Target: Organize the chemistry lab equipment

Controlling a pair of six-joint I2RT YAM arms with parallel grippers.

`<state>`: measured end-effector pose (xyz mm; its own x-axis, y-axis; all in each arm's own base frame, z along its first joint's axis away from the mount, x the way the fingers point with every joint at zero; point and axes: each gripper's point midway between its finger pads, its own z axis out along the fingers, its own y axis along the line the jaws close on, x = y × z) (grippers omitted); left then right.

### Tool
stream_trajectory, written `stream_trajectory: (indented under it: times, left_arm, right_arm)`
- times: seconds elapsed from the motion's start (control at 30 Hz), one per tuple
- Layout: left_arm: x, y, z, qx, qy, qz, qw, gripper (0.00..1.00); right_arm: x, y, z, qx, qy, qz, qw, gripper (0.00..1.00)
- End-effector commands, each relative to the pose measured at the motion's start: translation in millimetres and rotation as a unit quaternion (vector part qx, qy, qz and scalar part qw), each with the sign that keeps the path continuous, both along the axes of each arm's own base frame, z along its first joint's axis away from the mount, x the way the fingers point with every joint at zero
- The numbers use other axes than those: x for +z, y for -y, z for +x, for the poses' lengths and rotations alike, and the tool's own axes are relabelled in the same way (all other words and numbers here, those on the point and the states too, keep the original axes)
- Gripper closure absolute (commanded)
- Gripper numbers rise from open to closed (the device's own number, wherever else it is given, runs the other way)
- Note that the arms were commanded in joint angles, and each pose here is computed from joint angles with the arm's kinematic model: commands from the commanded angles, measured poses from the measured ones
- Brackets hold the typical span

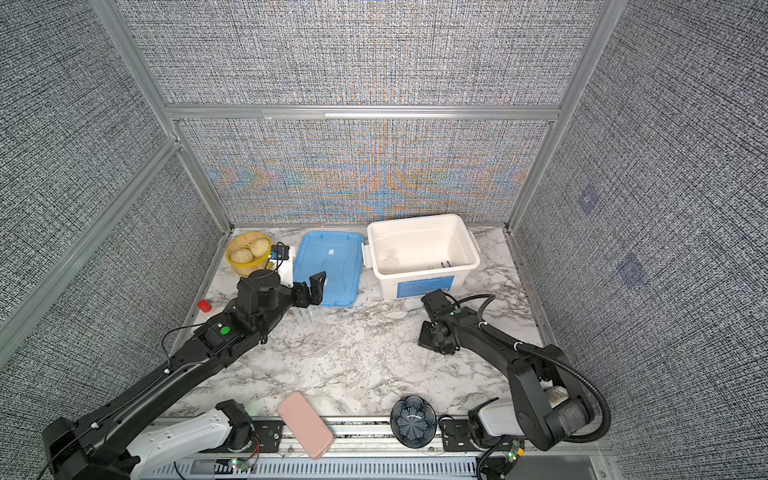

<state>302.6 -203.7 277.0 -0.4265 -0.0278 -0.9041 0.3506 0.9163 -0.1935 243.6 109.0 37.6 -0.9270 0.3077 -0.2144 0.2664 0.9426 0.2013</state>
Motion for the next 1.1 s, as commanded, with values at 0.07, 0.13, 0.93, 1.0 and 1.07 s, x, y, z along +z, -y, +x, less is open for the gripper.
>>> stream_trajectory:
  times: [0.07,0.13,0.93,1.0,1.07]
  left_arm:
    - [0,47,-12,-0.094,-0.035,-0.073,0.992,0.01]
    - [-1,63,-19,-0.127,-0.024,-0.106,0.986,0.01]
    - [-50,170,-80,-0.315,-0.218,-0.192,0.904,0.03]
    - [-50,177,-78,-0.318,-0.227,-0.197,0.899,0.03]
    - [-49,183,-76,-0.321,-0.235,-0.206,0.894,0.04]
  right_arm:
    - [18,1,6,-0.038,0.022,0.041,0.998,1.0]
    - [24,3,7,-0.058,0.03,0.058,0.996,1.0]
    - [165,-8,29,-0.145,0.271,0.269,0.913,1.0]
    - [176,-11,31,-0.137,0.283,0.275,0.909,1.0]
    - [184,-18,33,-0.126,0.29,0.281,0.906,1.0]
